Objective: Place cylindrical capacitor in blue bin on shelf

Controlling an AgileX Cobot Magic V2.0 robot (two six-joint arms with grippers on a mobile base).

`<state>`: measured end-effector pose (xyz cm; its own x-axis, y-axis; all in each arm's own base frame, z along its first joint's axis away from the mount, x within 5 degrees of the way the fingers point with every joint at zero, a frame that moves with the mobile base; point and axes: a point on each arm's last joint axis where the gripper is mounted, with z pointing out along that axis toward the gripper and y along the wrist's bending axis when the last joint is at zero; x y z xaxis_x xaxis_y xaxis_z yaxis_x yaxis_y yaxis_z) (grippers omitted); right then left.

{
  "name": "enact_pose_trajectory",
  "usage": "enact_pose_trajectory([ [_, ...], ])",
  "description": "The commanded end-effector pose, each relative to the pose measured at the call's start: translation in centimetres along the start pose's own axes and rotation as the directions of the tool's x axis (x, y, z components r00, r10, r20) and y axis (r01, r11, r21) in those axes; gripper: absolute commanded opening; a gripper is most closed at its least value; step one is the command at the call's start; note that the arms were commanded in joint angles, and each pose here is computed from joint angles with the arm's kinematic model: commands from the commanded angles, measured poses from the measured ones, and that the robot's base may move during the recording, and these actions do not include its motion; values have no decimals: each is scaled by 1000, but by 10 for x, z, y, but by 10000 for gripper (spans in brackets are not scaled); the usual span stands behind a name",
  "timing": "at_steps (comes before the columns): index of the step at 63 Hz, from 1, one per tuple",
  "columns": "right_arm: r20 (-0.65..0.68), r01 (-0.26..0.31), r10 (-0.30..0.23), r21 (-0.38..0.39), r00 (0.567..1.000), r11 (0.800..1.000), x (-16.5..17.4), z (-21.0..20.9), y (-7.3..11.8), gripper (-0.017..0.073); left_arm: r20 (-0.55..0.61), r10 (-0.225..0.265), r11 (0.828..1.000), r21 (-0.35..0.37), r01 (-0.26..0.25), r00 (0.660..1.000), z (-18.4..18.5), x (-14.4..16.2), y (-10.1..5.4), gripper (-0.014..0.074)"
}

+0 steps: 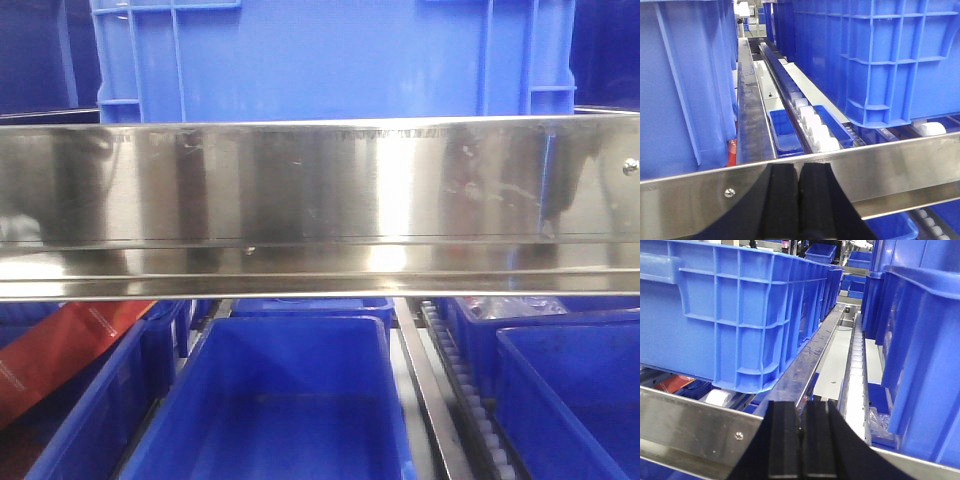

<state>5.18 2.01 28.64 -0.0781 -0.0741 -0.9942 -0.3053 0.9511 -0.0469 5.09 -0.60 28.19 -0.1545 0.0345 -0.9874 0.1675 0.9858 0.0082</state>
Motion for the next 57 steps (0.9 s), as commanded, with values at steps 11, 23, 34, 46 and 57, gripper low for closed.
enact_pose_trajectory([
  [11, 27, 4, -4, 14, 1000, 1000, -2, 0, -1, -162, 133, 48, 992, -122, -32, 990, 1, -5, 4, -111],
  [23, 27, 4, -4, 14, 1000, 1000, -2, 0, -1, -162, 188, 55, 968, -250, -7, 981, 6, 23, 11, -111],
  [34, 27, 4, -4, 14, 1000, 1000, -2, 0, -1, -162, 208, 45, 956, -291, 17, 977, 10, 60, 13, -111],
  [46, 27, 4, -4, 14, 1000, 1000, -2, 0, -1, -162, 194, 42, 955, -296, 18, 980, 14, 71, 13, -111],
  [57, 27, 4, -4, 14, 1000, 1000, -2, 0, -1, -162, 204, -6, 968, -244, 57, 979, 15, 71, 11, -111],
])
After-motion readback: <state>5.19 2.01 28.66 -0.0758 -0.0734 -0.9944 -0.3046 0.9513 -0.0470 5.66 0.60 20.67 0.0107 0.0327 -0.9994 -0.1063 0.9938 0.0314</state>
